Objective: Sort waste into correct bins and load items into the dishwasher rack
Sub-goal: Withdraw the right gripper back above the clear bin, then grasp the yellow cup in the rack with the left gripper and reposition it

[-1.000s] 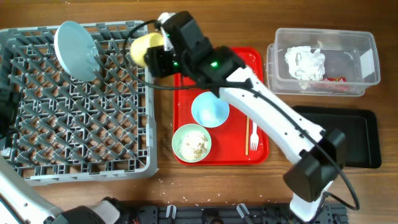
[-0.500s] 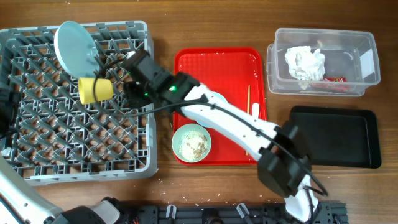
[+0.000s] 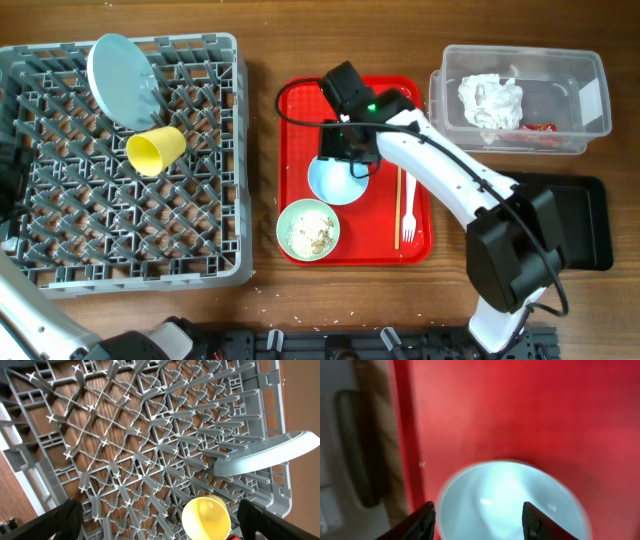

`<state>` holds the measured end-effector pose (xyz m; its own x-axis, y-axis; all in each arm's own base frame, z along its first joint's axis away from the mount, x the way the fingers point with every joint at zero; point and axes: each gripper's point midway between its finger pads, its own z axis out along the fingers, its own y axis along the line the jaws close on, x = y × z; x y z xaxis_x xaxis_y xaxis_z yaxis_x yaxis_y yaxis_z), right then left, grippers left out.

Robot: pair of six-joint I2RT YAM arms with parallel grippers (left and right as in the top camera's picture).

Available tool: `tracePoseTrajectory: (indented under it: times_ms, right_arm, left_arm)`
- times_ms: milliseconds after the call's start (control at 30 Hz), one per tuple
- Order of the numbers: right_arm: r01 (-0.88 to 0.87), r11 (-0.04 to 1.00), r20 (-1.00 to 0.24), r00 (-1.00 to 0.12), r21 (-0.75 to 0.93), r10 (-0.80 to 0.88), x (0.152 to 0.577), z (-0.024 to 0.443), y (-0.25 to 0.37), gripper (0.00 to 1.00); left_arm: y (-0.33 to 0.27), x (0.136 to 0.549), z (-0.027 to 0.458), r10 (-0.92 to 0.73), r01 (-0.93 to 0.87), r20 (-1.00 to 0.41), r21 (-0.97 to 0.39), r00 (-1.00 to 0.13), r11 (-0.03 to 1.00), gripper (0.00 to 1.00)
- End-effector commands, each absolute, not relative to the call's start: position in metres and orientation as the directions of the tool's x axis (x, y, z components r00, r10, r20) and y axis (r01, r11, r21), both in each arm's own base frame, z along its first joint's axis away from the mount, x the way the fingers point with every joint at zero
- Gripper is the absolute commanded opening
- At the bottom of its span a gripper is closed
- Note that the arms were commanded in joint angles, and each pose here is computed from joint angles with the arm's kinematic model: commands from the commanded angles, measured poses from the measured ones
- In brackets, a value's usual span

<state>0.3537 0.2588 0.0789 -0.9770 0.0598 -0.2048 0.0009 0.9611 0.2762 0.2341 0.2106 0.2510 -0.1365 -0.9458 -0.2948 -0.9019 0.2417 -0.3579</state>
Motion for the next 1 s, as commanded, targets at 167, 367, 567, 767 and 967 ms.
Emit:
tracePoseTrajectory:
  times_ms: [167, 367, 567, 767, 967]
  right_arm:
    - [-0.086, 0.969, -0.294, -0.956, 0.230, -0.015, 0.344, 0.095, 0.282, 0.78]
    - [0.310, 0.917, -0.484, -0.780, 0.250, 0.396, 0.400, 0.218, 0.090, 0.99]
    - [0.608, 0.755, -0.476, -0.604, 0.245, 0.640, 0.392, 0.225, -0.050, 1.00]
    - [0.627, 0.740, -0.476, -0.587, 0.245, 0.655, 0.391, 0.225, -0.060, 1.00]
    - [0.627, 0.740, -0.476, -0.587, 0.245, 0.655, 0.391, 0.225, -0.060, 1.00]
  left_arm:
    - [0.212, 0.232, 0.249, -0.949, -0.907, -0.291, -0.355, -0.123, 0.226, 1.00]
    - [0.212, 0.232, 0.249, -0.949, -0.907, -0.291, -0.355, -0.123, 0.226, 1.00]
    - [0.212, 0.232, 0.249, -0.949, -0.907, -0.291, -0.355, -0.123, 0.226, 1.00]
    - [0.081, 0.302, 0.291, -0.814, -0.479, -0.111, -0.760, -0.570, 0.439, 0.97]
    - [0.034, 0.355, 0.241, -0.585, -0.482, -0.388, -0.336, -0.712, 0.809, 0.70]
